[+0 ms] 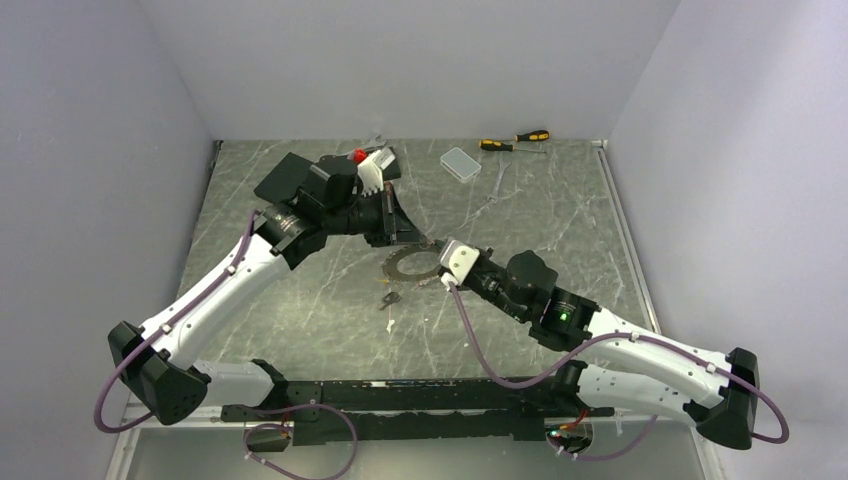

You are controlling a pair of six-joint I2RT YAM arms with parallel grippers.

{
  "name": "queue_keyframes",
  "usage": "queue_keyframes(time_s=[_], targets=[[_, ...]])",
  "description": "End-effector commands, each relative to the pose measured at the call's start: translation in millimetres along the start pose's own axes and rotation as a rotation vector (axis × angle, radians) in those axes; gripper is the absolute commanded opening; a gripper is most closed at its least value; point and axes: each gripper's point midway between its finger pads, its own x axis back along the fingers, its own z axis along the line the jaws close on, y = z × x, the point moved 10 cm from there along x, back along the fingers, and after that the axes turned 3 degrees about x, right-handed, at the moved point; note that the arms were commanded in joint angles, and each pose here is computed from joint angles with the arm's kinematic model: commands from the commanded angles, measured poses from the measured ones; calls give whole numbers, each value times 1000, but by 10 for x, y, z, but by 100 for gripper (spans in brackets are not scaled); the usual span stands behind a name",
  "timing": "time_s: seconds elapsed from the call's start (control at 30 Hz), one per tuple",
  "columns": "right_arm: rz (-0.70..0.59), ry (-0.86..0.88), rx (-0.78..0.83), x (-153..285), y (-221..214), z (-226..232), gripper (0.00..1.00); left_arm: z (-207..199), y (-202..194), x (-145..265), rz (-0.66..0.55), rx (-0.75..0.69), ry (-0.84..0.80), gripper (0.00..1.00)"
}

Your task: Put the keys on the keyring

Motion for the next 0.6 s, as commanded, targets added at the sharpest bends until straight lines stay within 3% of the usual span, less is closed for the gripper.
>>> queue_keyframes(time_s=[0.0,0.17,0.4,0.57], targets=[[-32,-69,-46,76,163,-154,1,-166,49,147,12,-106,-65,0],[-35,-113,-119,164,160,-176,5,-171,54,170,38,-150,-73,0],[-3,-188,-250,234,178,-218,26,-157,55,165,74,-210,-93,0],[45,-248,-338,344,132,-230,31,-163,83,160,55,-165,-113,0]])
